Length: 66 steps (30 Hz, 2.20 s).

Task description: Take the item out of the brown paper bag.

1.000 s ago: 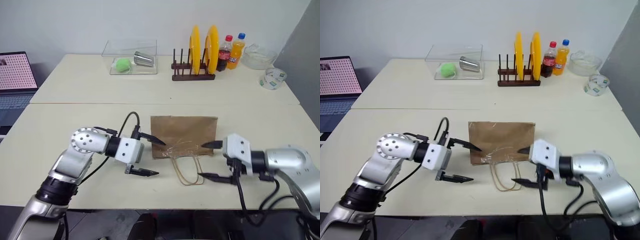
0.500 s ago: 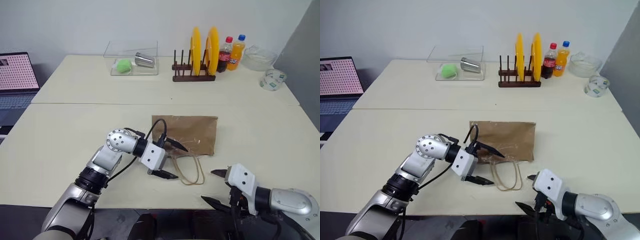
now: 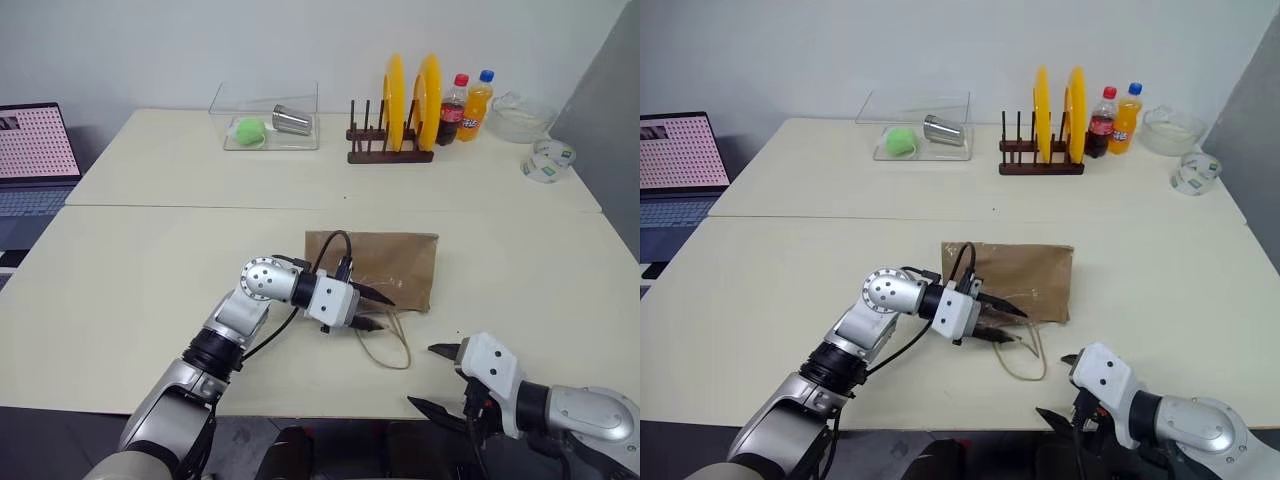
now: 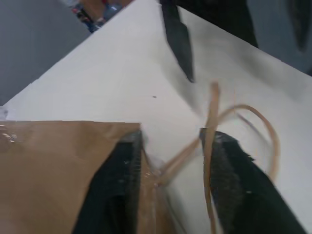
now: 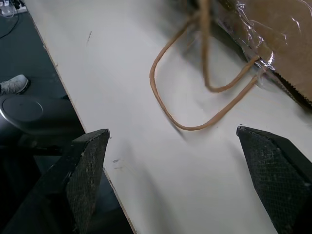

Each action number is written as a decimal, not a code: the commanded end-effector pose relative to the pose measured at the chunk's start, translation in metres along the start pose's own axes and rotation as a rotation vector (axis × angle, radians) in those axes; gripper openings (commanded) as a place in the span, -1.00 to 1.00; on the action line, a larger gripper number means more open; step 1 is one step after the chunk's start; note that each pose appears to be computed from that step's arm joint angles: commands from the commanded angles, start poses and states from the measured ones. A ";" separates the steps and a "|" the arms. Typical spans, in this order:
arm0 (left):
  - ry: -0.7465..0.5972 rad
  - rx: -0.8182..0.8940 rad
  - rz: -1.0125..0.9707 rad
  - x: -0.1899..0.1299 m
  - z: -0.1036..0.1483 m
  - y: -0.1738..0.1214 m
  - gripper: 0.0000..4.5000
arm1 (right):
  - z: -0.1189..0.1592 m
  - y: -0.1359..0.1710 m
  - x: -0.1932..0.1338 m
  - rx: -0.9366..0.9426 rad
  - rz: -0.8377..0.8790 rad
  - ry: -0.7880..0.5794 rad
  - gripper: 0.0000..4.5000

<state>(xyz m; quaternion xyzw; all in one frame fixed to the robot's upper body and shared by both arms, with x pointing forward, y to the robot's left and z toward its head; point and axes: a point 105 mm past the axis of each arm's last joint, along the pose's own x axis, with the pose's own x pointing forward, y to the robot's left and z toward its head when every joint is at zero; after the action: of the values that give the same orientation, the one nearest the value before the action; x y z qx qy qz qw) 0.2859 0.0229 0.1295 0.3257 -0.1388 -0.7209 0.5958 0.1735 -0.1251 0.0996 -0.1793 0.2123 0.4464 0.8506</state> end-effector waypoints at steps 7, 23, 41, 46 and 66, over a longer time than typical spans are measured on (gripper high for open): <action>-0.011 -0.011 0.175 -0.016 0.015 0.042 -0.99 | 0.025 0.008 0.011 -0.053 0.006 -0.087 0.96; 0.013 0.041 0.241 -0.020 0.025 0.073 -1.00 | 0.022 -0.024 0.062 -0.145 -0.010 -0.056 0.08; 0.054 -0.073 0.535 -0.054 0.031 0.164 -1.00 | -0.033 -0.028 0.079 -0.243 -0.036 0.159 -0.99; 0.040 -0.088 0.592 -0.062 0.037 0.181 -1.00 | -0.036 -0.025 0.080 -0.244 -0.023 0.171 -0.99; -0.005 -0.102 0.788 -0.104 0.063 0.222 -1.00 | -0.039 -0.032 0.075 -0.291 -0.032 0.186 -0.99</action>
<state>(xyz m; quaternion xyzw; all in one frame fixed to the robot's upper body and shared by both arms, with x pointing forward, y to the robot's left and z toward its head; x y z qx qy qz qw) 0.4297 0.0548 0.3148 0.2222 -0.1758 -0.4543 0.8446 0.2453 -0.0992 0.0658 -0.3538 0.1410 0.4228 0.8223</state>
